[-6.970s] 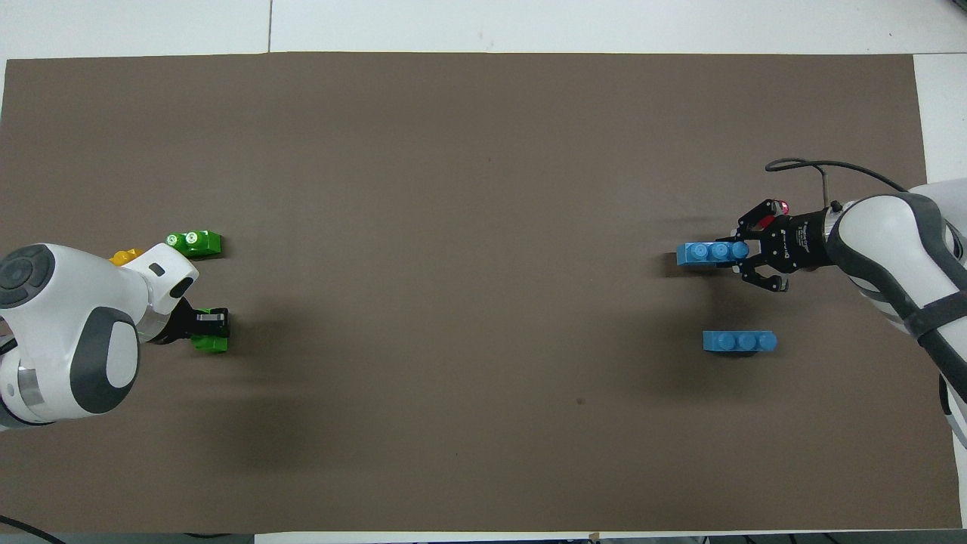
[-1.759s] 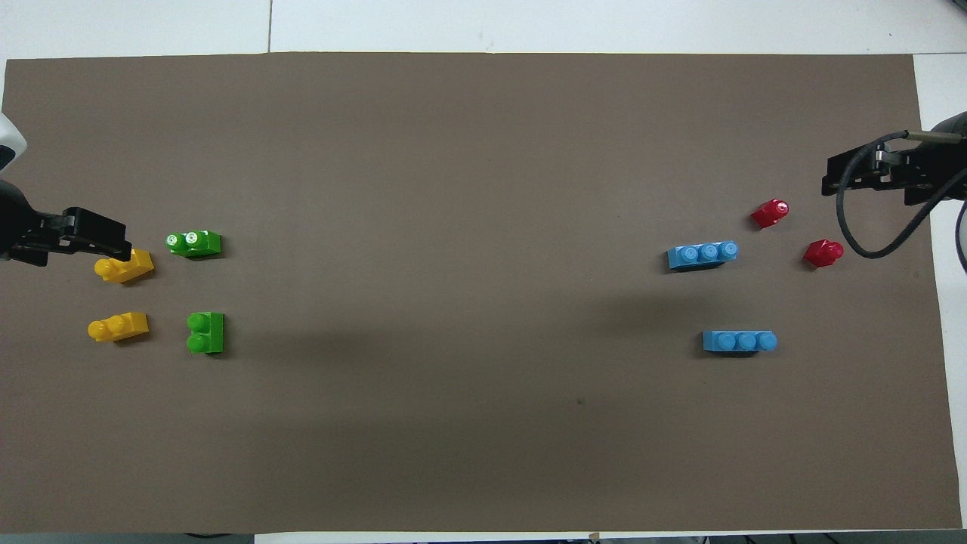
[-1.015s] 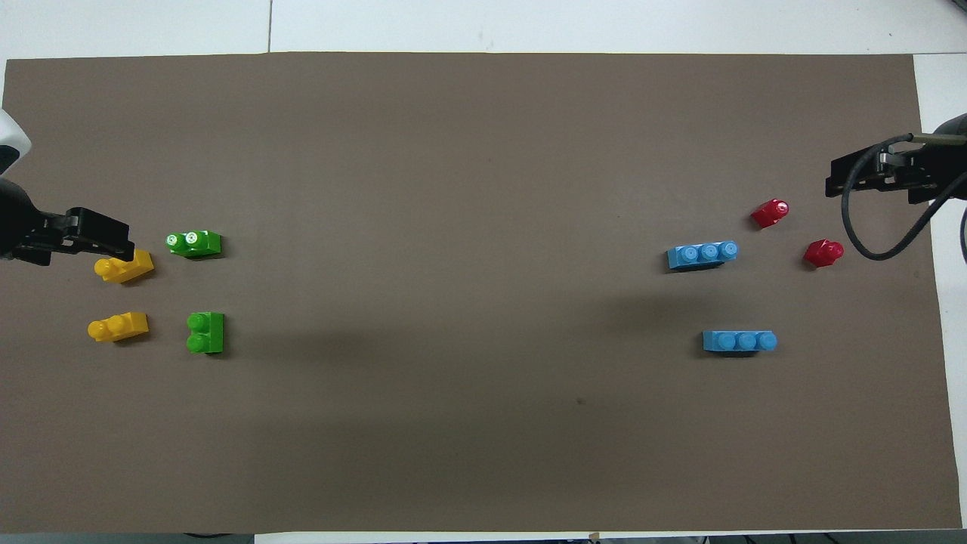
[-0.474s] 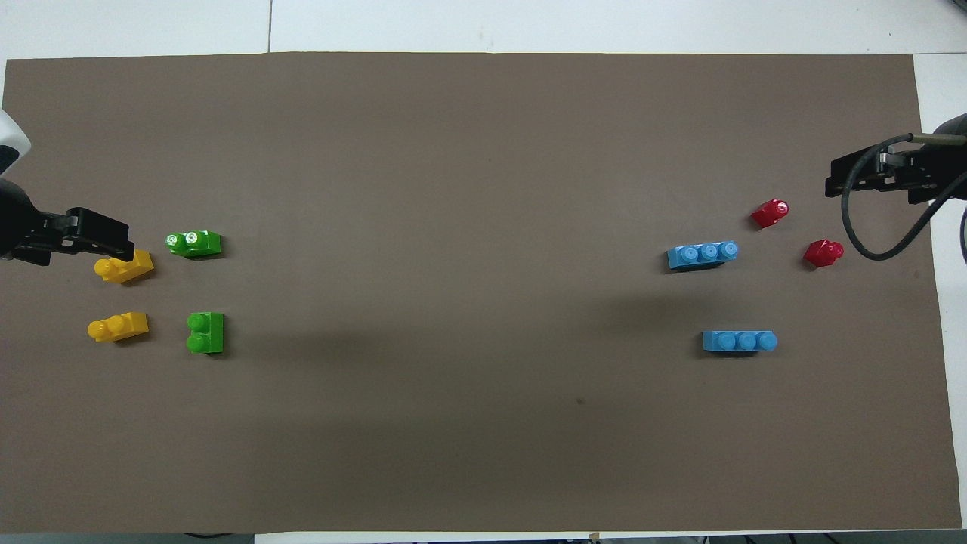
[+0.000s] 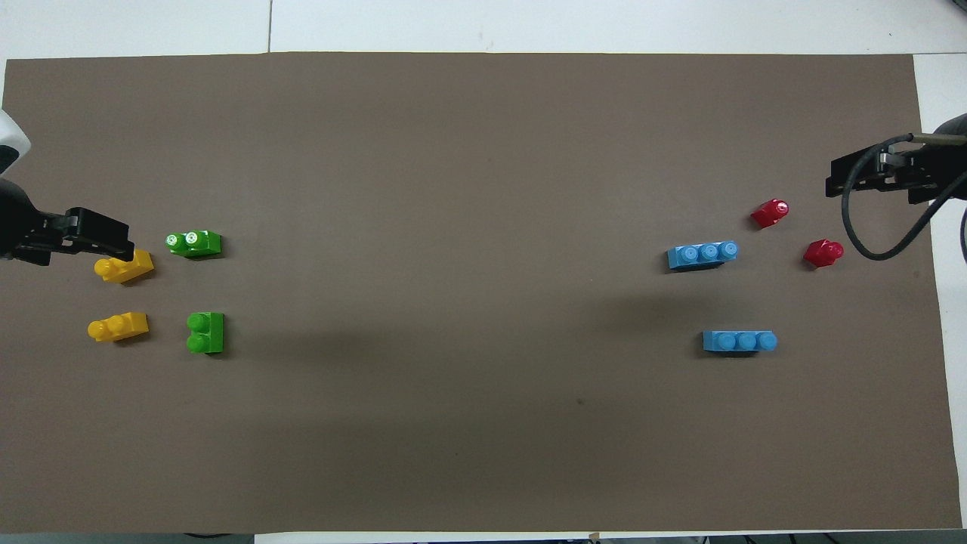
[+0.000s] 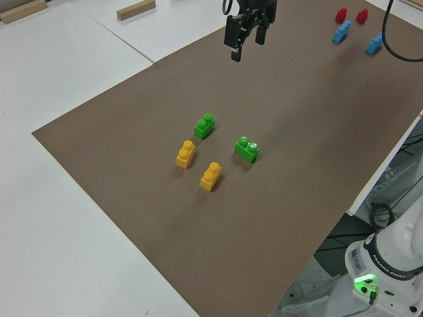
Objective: Remove green block with left arm and hold with right
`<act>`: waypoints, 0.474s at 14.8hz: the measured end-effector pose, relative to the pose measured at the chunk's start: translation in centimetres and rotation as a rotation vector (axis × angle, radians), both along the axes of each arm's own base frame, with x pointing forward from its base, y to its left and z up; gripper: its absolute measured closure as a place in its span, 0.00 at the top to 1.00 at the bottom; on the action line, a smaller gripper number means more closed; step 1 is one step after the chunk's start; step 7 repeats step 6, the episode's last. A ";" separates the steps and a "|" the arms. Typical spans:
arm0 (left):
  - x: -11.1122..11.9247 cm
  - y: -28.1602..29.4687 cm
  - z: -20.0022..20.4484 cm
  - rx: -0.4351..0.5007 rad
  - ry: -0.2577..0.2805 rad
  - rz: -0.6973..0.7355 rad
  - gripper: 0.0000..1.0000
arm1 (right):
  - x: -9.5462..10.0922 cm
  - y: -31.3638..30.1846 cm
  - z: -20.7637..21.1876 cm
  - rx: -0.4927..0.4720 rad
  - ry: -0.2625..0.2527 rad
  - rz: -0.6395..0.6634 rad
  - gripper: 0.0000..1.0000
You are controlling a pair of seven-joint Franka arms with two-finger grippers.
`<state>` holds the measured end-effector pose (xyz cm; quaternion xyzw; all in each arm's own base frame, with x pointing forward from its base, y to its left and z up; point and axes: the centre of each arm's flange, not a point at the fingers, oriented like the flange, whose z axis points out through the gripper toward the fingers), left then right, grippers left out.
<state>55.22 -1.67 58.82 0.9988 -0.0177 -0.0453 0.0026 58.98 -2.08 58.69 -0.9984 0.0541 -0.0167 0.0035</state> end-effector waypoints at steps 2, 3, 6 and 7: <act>0.0 0.0 0.1 0.000 -0.001 0.000 1.00 | 0.0 0.0 0.0 0.000 0.000 0.001 1.00; 0.0 0.0 0.1 0.000 -0.002 0.000 1.00 | 0.0 0.0 0.0 0.000 0.000 0.001 1.00; 0.0 0.0 0.1 0.000 -0.002 0.000 1.00 | 0.0 0.0 0.0 0.000 0.000 0.001 1.00; 0.0 0.0 0.1 0.000 -0.002 0.000 1.00 | 0.0 0.0 0.0 0.000 0.000 0.001 1.00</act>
